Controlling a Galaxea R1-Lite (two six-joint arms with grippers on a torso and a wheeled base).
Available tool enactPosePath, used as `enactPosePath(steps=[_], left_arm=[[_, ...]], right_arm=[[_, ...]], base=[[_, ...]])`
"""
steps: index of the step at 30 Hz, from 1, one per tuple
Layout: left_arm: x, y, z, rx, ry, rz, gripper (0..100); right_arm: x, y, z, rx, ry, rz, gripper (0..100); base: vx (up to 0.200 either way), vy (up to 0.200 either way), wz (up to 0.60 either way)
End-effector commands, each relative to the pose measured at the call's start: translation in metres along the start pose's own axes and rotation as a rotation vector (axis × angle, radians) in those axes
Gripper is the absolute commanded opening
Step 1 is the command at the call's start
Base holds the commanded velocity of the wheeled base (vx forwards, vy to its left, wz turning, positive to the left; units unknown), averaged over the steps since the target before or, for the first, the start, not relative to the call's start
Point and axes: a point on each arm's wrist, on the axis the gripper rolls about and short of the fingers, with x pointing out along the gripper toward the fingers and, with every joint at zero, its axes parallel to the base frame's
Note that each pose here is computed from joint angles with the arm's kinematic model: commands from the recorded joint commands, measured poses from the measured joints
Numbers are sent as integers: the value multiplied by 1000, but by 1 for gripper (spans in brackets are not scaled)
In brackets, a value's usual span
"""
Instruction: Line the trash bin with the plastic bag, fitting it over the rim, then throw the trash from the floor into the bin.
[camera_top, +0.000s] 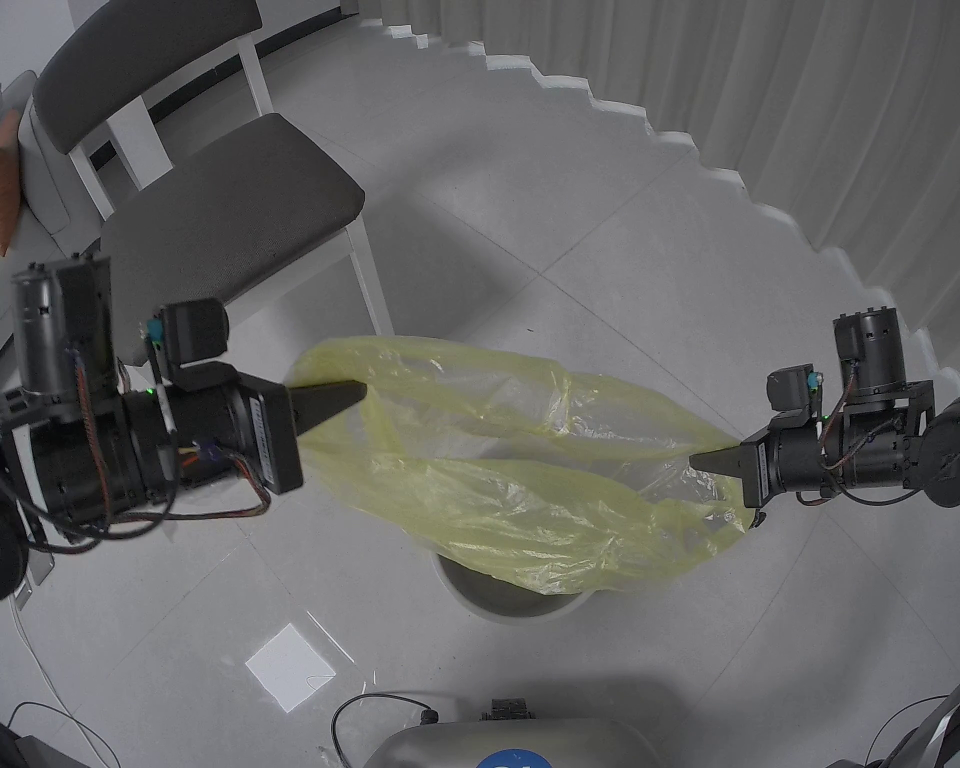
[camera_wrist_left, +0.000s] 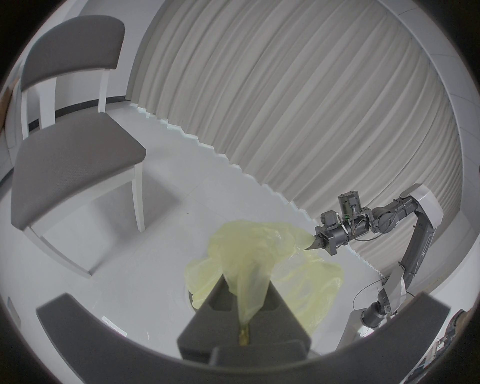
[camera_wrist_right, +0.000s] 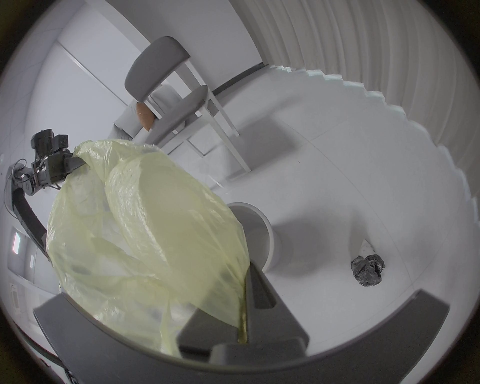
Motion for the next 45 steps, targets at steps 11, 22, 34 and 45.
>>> enactPosePath(steps=[11,22,34,45], left_arm=[[62,21,-48,-78,168,31,0],[114,55,-64,-79,113,96,0],[131,72,-76,-94,107,148,0],[164,103,-92,-131,28,196,0]], right_arm=[[52,-24,-30,44,100,-7,0],[79,-44,-29,37,44,-22,0],[111,-55,-26,47,46,22,0],[134,-85,-23,50,-9,-2,0]], base=[[0,0,0],[0,0,0],[0,0,0],[0,0,0]])
